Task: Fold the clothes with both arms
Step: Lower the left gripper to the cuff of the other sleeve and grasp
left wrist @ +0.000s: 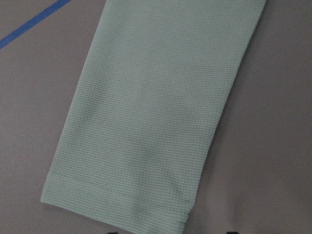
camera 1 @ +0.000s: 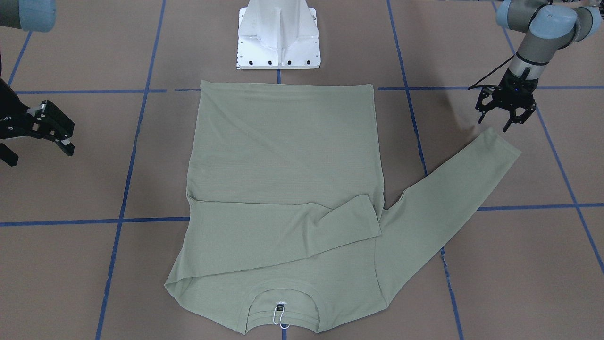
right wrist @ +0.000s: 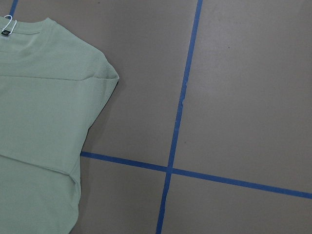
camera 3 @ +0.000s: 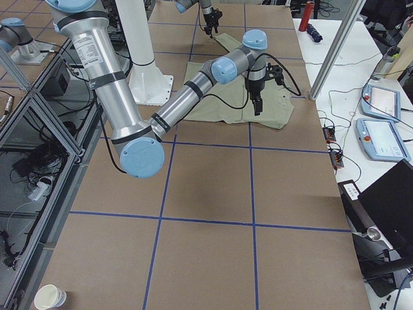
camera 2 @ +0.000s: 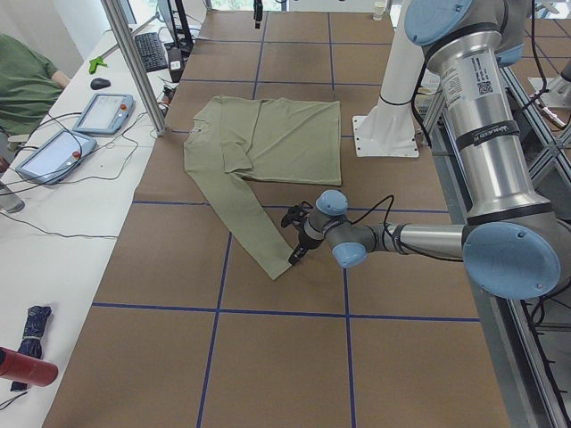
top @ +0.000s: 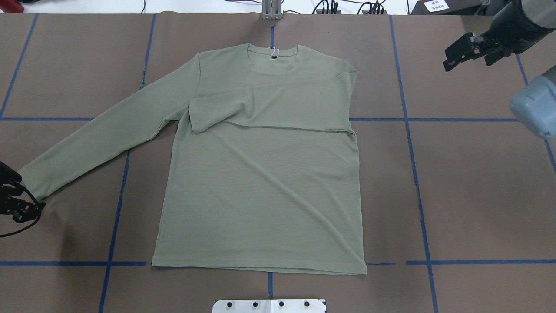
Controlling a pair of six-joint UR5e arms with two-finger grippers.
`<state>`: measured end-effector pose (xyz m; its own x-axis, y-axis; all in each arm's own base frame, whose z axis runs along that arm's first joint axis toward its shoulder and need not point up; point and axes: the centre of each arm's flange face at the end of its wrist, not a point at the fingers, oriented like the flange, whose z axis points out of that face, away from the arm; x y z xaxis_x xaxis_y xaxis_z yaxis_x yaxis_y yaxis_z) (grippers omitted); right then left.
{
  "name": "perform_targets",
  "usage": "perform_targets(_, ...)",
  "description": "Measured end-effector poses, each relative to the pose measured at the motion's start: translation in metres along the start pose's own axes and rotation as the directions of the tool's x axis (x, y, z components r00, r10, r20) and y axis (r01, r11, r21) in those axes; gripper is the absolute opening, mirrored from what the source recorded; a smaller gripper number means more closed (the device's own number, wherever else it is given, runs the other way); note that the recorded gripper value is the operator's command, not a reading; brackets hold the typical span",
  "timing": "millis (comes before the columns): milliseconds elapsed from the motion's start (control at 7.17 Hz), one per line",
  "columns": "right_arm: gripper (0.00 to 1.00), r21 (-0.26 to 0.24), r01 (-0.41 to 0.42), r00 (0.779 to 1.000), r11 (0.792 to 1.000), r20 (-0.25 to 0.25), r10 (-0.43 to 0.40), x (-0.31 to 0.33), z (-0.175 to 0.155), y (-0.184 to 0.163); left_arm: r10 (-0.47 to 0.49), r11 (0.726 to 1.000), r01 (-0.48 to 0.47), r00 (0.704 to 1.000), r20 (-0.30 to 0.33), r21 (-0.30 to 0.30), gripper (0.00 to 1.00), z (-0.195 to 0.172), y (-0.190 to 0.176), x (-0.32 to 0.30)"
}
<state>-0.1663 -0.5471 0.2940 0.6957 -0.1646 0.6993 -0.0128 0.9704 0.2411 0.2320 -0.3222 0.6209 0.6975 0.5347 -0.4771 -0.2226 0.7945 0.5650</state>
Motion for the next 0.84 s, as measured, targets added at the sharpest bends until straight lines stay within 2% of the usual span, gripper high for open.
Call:
perform_targets(139,1.0,0.0,0.0,1.0,1.0,-0.001,0.0,0.0,0.0003,0.0,0.0,1.0,0.0,1.0,0.001,-0.002,0.68,0.0013,0.0008,-0.0006)
perform_targets(279,1.0,0.0,0.0,1.0,1.0,-0.001,0.0,0.0,0.0004,0.0,0.001,1.0,-0.001,1.0,0.003,-0.006,0.62,0.0027,0.0018,-0.0012)
perform_targets(558,1.0,0.001,0.001,1.0,1.0,-0.001,-0.001,0.0,0.0004,-0.0001,0.002,1.0,-0.002,1.0,0.003,-0.009,0.42,0.0054,0.0026,-0.0014)
perform_targets(697,1.0,0.001,0.001,1.0,1.0,-0.002,-0.001,0.0001,0.0006,-0.0002,0.002,1.0,-0.002,1.0,0.004,-0.01,0.38,0.0068,0.0023,-0.0014)
perform_targets(836,1.0,0.001,0.001,1.0,1.0,-0.002,-0.001,0.0003,0.0008,-0.0003,0.002,1.0,-0.002,1.0,0.004,-0.011,0.24,0.0083,0.0021,-0.0014)
